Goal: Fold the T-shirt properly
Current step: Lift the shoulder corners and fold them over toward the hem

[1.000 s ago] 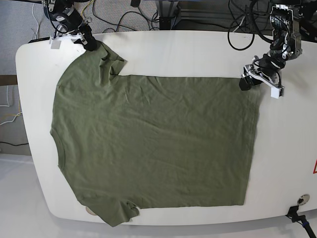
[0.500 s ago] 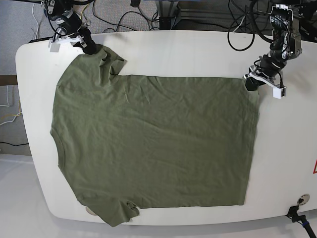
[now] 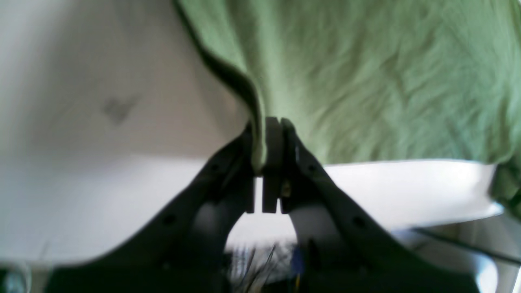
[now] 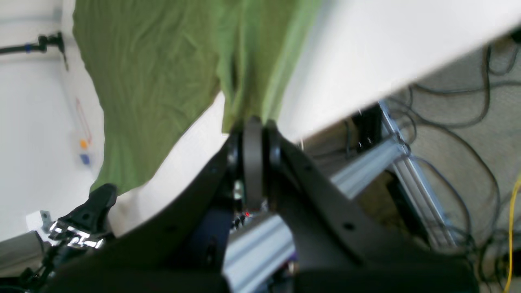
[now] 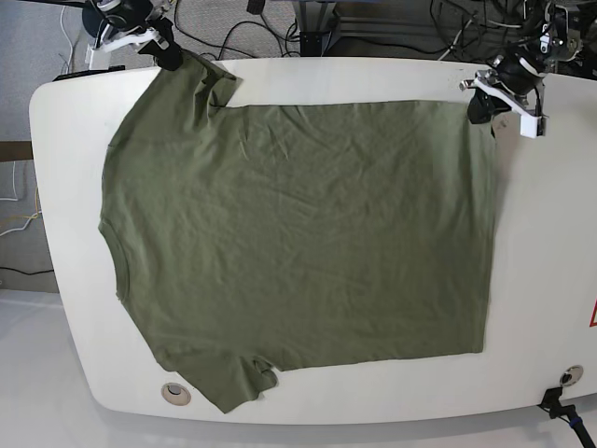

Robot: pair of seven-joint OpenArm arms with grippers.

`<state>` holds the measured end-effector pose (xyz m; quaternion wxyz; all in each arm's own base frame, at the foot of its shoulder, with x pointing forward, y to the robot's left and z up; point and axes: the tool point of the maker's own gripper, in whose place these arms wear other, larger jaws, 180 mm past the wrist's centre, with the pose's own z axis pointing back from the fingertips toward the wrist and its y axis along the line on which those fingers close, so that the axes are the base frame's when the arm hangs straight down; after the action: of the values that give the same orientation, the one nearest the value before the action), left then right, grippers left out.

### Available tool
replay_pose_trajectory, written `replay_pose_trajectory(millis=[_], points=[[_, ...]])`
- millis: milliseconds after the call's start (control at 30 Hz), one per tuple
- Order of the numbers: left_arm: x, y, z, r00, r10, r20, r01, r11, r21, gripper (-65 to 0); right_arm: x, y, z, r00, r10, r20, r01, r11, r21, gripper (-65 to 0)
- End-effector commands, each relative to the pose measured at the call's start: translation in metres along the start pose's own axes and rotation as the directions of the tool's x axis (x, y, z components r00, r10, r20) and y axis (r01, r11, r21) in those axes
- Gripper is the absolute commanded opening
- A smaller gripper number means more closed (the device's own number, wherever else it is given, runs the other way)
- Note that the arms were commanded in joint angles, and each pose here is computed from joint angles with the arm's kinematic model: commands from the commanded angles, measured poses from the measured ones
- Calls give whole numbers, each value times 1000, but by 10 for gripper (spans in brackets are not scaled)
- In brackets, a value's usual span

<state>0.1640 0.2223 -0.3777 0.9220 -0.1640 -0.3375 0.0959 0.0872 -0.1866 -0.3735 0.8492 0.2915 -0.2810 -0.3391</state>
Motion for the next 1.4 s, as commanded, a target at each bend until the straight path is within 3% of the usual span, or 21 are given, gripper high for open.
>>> replay_pose_trajectory(millis=[0,167,300,633,767,867,1067,1233,1367], points=[[1,0,6,1000,-10,7,10,1000,-2,-650,-2,3,9,1000,6,-1,-6,1000,4,-650],[-18,31,32,999,13,-35,-9,996,93,-650,-14,-4,21,999,4,-36,-5,1000,-31,-650],[-15,33,34,1000,14,-27,-11,995,99,-650,-5,7,14,999,42,-14,-41,999,20,-650],[73,-7,-6,991,-49,122,52,998,-20,-650,54,55,-20,985,132,114,-150,975,163,-650],[100,-19,-13,985,-40,168,49,998,-49,-650,68,84,-36,977,185,102,-204,949,239,-650],[113,-22,-15,979,-49,198,60,997,-54,-650,85,104,-43,968,207,145,-241,929,280,-650],[134,-20,-20,970,-36,239,51,997,-57,-650,118,115,-63,961,194,196,-249,916,316,-650],[147,4,-24,964,13,265,-8,1000,-23,-650,148,109,-87,969,155,195,-212,923,320,-650],[162,11,-30,956,43,291,-38,999,-24,-650,166,118,-106,968,180,175,-231,914,334,-650]])
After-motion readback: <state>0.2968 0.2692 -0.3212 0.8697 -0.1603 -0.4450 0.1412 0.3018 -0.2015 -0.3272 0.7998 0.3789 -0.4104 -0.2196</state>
